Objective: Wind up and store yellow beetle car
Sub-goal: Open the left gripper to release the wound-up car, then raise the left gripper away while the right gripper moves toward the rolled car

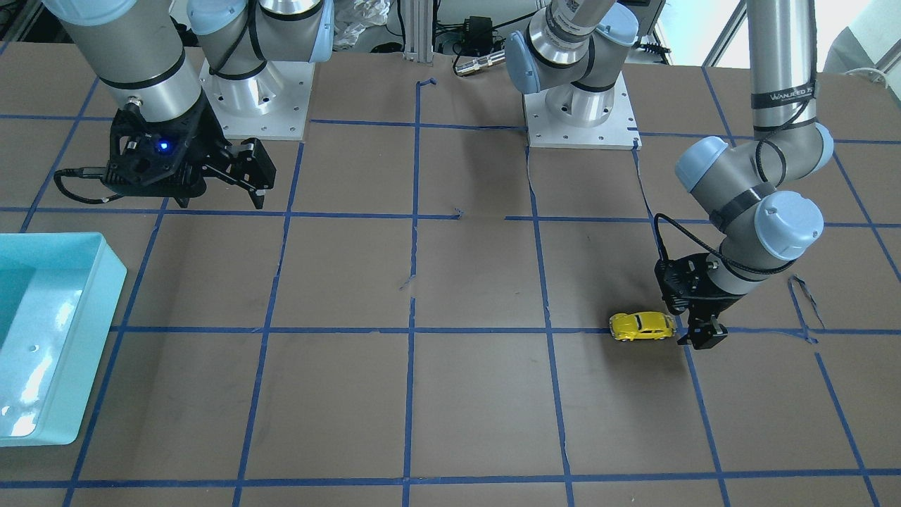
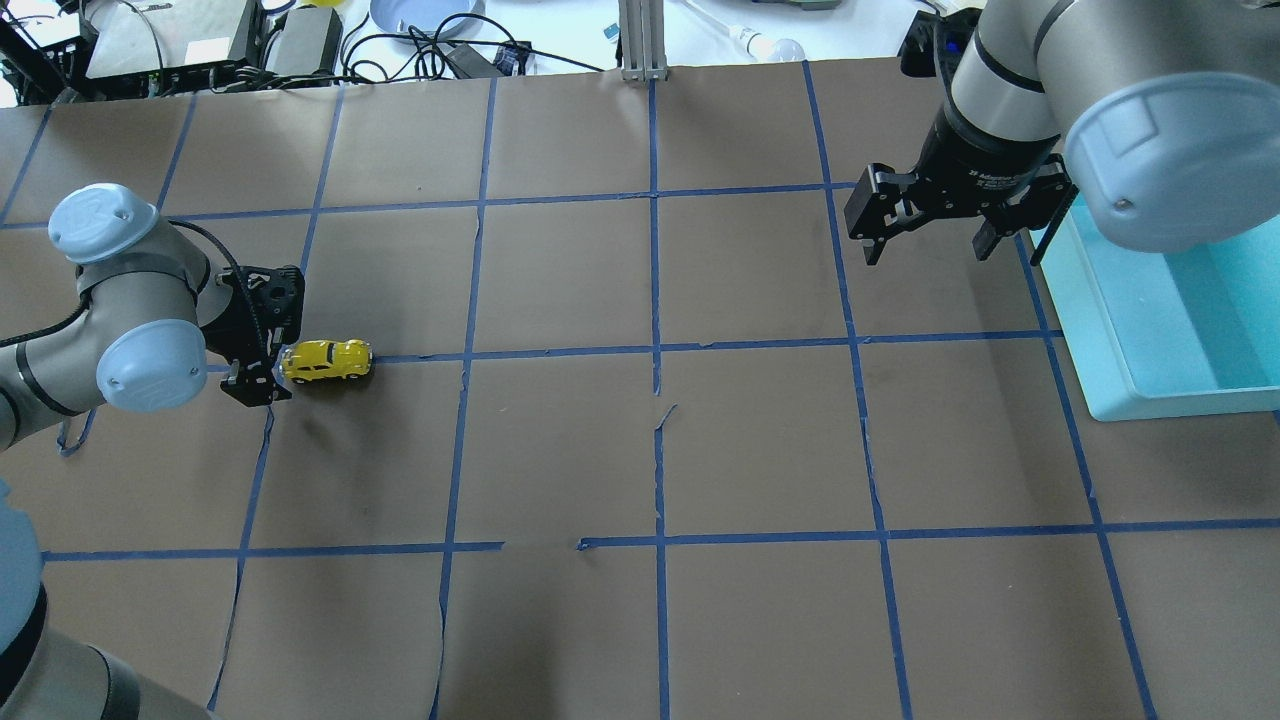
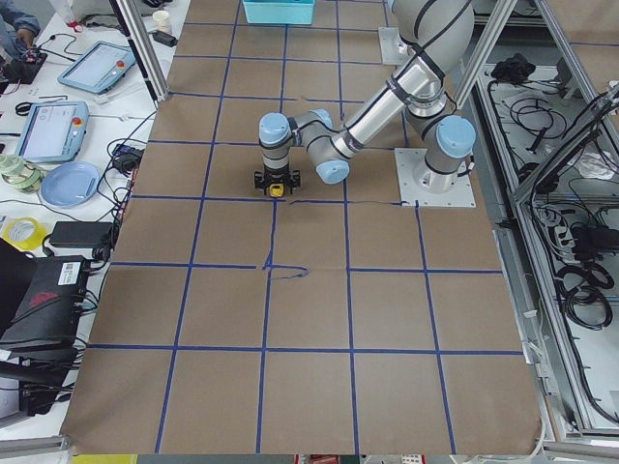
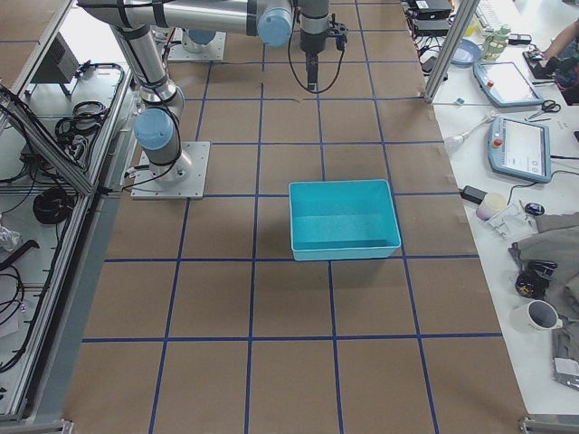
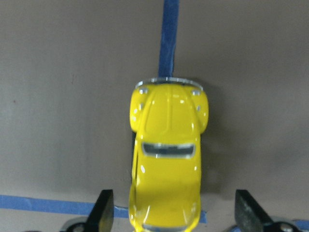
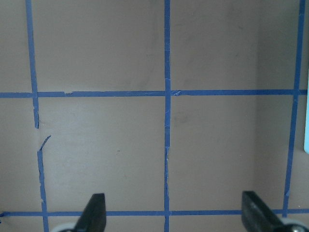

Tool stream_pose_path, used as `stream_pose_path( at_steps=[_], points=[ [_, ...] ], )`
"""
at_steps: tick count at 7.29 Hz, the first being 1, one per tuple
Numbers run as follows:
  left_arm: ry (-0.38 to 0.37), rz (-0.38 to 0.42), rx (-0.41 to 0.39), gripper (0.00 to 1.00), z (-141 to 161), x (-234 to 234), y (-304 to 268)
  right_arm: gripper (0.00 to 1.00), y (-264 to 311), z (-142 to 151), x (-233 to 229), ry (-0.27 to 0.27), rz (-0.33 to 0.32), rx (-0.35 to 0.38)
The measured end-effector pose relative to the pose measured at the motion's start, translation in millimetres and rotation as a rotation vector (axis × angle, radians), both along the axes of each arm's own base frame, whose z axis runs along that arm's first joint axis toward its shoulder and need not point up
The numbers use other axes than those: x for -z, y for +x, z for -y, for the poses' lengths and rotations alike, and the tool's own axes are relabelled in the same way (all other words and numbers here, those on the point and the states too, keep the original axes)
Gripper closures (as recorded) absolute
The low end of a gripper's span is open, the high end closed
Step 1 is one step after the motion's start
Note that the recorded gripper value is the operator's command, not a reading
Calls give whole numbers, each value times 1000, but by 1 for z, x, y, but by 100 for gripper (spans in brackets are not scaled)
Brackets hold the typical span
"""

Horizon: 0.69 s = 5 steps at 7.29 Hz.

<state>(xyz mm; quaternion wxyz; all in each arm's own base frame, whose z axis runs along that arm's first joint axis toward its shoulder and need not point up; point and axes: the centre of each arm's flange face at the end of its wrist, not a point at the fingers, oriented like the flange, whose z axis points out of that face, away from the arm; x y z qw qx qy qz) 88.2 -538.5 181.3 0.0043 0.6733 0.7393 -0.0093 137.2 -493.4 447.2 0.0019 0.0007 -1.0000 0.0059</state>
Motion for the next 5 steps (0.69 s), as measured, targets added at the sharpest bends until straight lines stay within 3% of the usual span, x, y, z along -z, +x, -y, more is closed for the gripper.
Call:
stream_pose_path(
  at_steps=[3,5],
  points=[
    [-11,3,-8,11,1,-11,-4,0,0,5,2,-17,3,-7],
    [14,-21,-87,11,2,-41,-35,0,0,8,4,-29,1,-14]
  ],
)
